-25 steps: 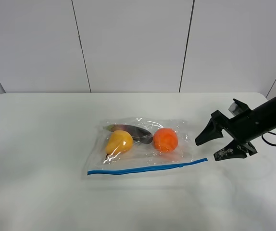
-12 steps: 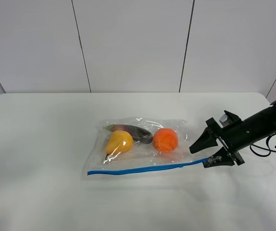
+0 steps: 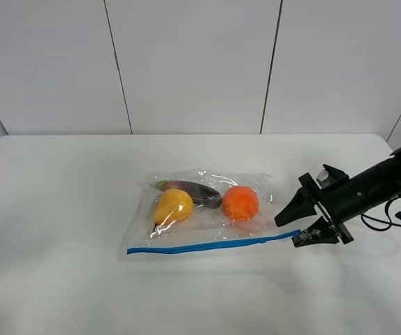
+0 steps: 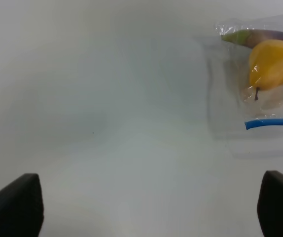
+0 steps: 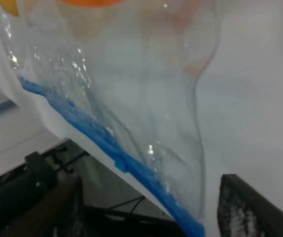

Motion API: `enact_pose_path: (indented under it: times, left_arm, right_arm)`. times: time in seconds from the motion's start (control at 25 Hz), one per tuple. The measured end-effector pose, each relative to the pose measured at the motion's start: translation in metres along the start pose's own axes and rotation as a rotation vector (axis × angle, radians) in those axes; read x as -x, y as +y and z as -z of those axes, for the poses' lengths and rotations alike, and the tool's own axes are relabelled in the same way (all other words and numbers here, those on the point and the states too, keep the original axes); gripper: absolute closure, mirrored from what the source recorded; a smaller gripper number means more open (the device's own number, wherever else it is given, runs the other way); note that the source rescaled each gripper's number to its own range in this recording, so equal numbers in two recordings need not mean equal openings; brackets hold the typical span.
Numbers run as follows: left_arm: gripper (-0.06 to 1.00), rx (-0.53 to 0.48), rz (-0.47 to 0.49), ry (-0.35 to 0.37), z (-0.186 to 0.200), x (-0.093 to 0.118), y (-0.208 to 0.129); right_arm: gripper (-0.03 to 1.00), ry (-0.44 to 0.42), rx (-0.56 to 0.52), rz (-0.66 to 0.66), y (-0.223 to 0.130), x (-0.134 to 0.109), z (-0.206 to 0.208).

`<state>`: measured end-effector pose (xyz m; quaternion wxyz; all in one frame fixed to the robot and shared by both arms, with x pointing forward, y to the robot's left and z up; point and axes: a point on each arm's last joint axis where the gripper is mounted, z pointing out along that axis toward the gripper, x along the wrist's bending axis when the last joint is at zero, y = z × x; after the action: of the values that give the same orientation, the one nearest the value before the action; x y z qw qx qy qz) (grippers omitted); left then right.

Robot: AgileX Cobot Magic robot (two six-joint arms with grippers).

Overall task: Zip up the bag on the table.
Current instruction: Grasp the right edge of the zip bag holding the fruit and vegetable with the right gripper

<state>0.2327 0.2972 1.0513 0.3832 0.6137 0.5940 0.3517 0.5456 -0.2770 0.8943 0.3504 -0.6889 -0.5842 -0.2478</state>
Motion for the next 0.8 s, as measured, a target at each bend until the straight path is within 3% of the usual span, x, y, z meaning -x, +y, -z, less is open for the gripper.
enact_pose_path:
  times: [0.4, 0.68, 0.8]
  left_arm:
    - [-0.06, 0.000, 0.000, 0.000, 0.0000, 0.0000, 0.0000]
    - [-0.06, 0.000, 0.000, 0.000, 0.0000, 0.0000, 0.0000]
    - [-0.06, 0.000, 0.000, 0.000, 0.0000, 0.0000, 0.0000]
  right_arm:
    - [0.54, 0.018, -0.009, -0.007, -0.0008, -0.0017, 0.0000]
    - [0.58, 0.020, -0.013, -0.007, -0.0011, -0.0018, 0.0000]
    - [0.66, 0.018, -0.013, -0.006, -0.0012, -0.0016, 0.0000]
